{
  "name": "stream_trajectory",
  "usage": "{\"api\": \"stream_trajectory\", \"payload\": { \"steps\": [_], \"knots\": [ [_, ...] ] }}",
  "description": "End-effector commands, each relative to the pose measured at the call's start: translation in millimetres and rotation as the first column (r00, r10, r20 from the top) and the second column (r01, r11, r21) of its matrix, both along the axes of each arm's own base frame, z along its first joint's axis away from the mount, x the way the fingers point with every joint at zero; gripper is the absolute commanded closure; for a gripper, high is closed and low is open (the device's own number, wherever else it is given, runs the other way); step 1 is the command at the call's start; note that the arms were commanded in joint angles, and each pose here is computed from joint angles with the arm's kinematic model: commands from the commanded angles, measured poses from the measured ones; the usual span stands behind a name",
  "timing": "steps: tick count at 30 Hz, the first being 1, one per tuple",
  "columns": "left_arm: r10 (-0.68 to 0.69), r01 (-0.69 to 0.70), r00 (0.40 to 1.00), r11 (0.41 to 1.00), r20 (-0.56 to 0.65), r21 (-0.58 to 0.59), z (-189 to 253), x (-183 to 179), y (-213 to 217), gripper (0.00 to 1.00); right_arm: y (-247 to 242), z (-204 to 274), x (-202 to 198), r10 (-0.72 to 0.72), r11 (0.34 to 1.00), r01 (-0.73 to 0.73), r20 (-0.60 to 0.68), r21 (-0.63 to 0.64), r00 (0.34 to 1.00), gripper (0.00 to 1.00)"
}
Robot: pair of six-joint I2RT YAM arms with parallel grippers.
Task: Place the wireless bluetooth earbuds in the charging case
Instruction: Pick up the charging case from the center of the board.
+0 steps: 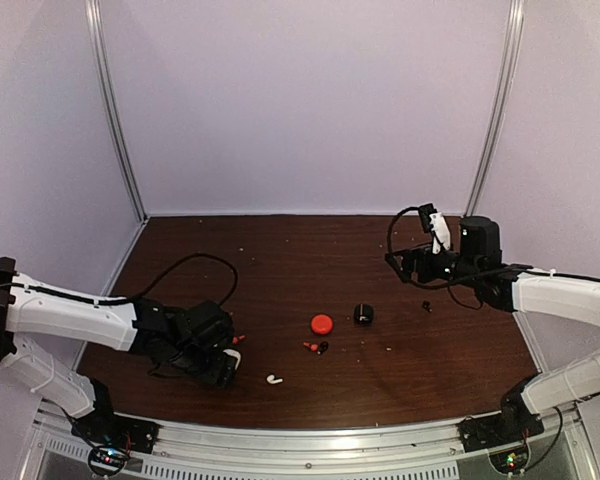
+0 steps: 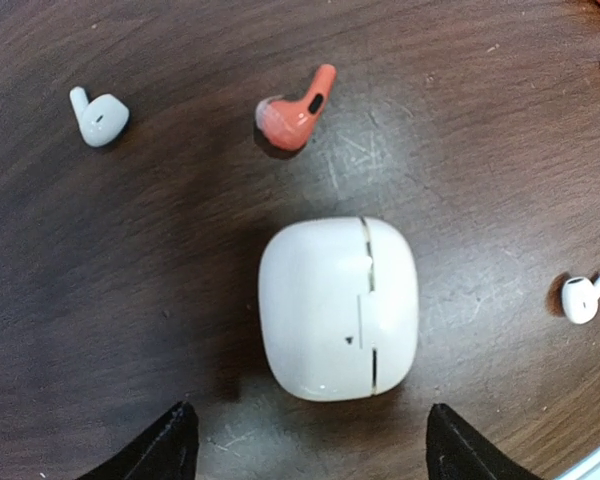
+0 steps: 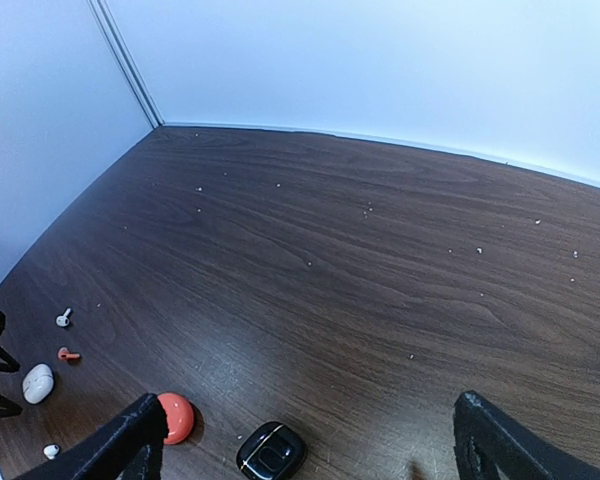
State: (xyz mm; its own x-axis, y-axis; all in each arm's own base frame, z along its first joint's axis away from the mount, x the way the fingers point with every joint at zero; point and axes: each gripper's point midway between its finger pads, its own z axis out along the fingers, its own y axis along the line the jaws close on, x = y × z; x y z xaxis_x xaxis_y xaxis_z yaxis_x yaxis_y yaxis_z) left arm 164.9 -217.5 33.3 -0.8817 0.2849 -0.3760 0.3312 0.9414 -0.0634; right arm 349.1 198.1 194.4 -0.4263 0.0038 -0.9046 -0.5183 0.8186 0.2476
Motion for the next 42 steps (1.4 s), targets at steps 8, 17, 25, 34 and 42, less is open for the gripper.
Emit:
{"api": "stream_trajectory", "payload": {
  "steps": [8, 17, 25, 34, 42],
  "knots": [
    [-0.024, 0.021, 0.997, 0.999, 0.069, 0.041, -2, 25, -25, 0.27, -3, 15, 7, -0.042, 0.999, 0.042, 0.059, 0.004, 0.997, 0.00],
    [0.001, -0.005, 0.998, 0.998, 0.064, 0.059, -14, 27, -24, 0.36, -20, 19, 14, -0.169, 0.984, 0.164, 0.078, 0.063, 0.983, 0.00],
    [0.012, -0.015, 0.997, 0.999, 0.079, 0.043, -11, 27, -21, 0.47, -35, 27, 8, -0.239, 0.968, 0.225, 0.141, 0.113, 0.961, 0.00],
    [0.003, 0.000, 0.997, 0.999, 0.077, -0.034, 6, 27, -21, 0.62, -7, 27, -11, -0.024, 0.998, 0.013, 0.178, 0.063, 0.984, 0.00],
    [-0.211, 0.236, 0.964, 0.959, 0.162, -0.157, 62, 31, -65, 0.68, 27, 44, -47, 0.180, 0.978, -0.202, 0.288, 0.047, 0.941, 0.00]
  ]
}}
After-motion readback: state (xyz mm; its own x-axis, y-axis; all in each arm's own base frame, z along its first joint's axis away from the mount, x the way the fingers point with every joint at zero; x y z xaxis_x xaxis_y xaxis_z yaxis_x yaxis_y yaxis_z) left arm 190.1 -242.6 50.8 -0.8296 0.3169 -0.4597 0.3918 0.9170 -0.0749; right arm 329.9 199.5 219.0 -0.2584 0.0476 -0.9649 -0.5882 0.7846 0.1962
